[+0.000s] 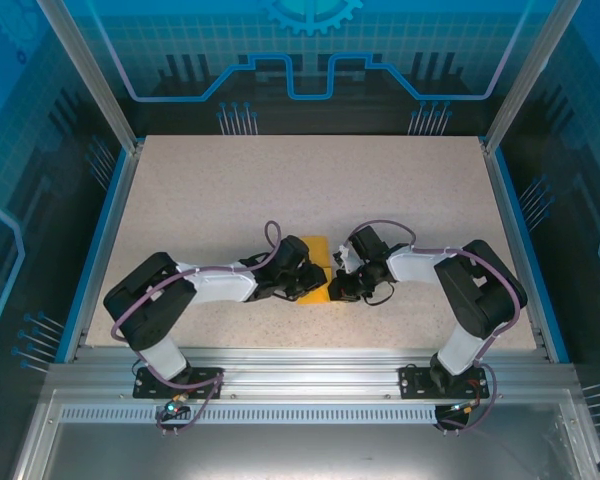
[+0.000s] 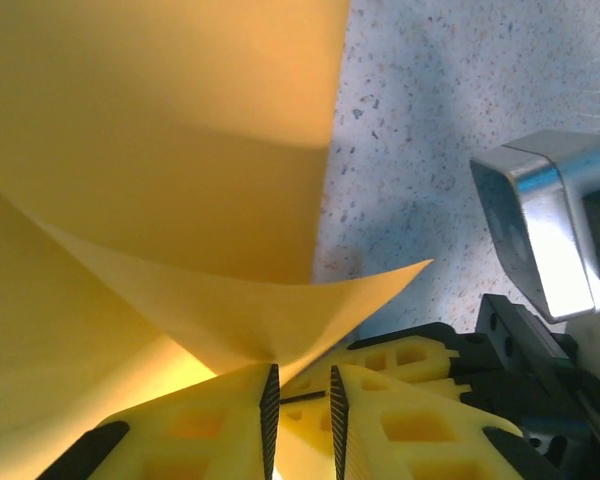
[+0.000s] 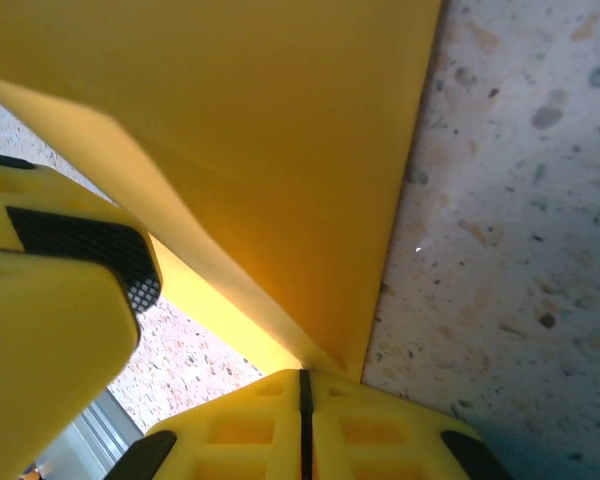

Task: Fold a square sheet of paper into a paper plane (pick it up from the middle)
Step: Fold the triangle a second time at the center of the table.

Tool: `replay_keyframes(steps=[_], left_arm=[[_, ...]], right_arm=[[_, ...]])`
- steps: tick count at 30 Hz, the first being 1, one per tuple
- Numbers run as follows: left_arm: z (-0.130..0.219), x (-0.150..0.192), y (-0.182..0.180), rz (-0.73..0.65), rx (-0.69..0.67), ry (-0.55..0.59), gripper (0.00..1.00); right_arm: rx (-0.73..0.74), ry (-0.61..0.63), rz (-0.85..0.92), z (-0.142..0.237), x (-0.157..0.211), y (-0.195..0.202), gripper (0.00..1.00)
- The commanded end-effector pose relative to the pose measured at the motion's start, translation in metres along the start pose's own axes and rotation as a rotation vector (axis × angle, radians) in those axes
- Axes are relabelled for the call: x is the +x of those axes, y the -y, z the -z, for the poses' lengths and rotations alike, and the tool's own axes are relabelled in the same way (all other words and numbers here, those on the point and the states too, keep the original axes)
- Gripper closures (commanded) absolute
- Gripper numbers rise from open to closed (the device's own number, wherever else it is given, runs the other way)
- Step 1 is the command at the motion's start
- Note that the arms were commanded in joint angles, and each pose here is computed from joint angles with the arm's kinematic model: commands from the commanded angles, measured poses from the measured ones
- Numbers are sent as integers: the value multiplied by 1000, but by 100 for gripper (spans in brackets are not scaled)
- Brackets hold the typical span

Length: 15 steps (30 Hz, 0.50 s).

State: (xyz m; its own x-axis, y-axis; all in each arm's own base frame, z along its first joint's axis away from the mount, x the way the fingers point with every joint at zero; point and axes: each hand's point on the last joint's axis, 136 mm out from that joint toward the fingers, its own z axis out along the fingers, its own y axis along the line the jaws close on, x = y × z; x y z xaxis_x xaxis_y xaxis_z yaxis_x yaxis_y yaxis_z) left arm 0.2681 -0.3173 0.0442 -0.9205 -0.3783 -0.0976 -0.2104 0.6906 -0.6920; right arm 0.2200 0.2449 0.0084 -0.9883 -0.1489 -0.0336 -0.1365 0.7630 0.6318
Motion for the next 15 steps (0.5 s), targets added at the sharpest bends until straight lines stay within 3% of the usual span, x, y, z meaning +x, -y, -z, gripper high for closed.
replay_keyframes(steps=[1, 15], left_arm=[[-5, 4, 2, 16, 14, -2, 76], [-30, -1, -32, 37, -71, 15, 77]], right_arm=[[74, -36, -65, -9, 13, 26, 92], [94, -48, -72, -9, 16, 31, 92]])
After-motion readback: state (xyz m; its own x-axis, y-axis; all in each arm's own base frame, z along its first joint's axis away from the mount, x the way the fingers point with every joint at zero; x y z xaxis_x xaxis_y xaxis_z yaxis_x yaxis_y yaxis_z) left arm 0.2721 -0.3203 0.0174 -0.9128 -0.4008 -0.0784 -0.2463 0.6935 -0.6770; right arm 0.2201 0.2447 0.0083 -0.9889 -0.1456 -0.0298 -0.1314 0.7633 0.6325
